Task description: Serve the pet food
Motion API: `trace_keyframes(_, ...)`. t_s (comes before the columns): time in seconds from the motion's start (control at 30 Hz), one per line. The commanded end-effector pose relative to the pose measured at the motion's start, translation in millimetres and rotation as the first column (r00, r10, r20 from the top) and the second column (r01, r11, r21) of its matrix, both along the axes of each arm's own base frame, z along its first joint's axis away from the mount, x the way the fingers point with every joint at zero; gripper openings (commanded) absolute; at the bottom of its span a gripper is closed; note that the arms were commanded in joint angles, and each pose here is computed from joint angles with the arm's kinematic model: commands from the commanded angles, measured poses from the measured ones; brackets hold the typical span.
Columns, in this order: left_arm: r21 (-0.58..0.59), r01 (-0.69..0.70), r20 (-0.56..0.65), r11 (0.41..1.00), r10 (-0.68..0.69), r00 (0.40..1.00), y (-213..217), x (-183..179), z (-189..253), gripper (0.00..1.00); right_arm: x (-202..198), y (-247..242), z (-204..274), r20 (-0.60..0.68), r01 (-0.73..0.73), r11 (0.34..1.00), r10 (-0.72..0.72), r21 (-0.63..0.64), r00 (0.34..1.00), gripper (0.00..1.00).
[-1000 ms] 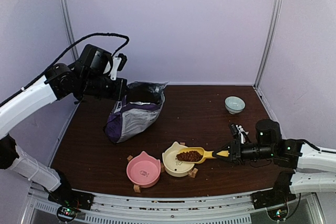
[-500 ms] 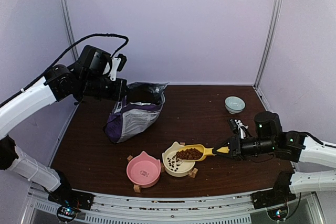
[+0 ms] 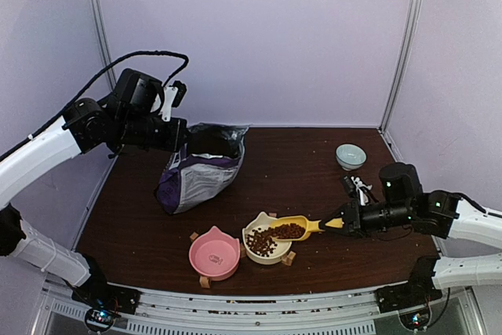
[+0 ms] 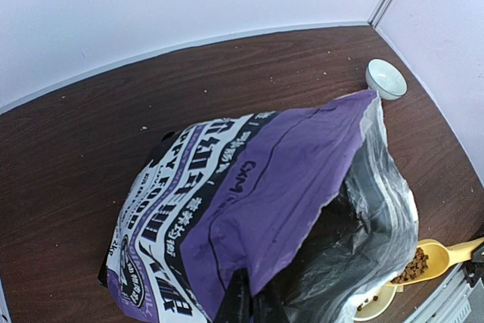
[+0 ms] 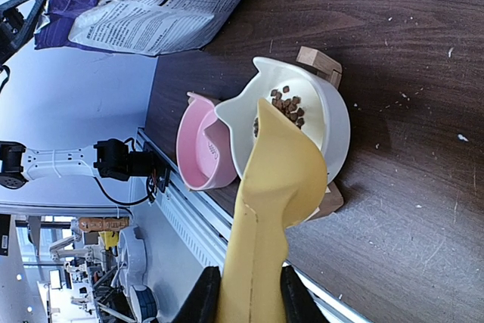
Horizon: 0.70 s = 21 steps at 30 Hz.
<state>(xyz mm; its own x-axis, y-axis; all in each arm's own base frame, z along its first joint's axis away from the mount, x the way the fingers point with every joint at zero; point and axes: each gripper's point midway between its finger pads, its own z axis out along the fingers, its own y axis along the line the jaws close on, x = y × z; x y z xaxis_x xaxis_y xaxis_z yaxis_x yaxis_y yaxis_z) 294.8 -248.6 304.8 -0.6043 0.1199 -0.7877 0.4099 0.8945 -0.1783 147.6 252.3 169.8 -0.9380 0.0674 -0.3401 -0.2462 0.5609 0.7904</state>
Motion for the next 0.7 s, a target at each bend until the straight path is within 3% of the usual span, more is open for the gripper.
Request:
trace_keyframes(0.0, -0.029, -0.008, 0.024, 1.000, 0.008, 1.000, 5, 0, 9, 0.00, 4, 1, 17, 0.054, -0.002, 1.000, 0.002, -0.002, 0.999, 0.12)
trace_keyframes(0.67, -0.030, 0.000, 0.024, 1.000, 0.001, 1.000, 4, 0, 10, 0.00, 7, -9, 34, 0.124, -0.026, 0.987, 0.046, -0.161, 0.991, 0.13)
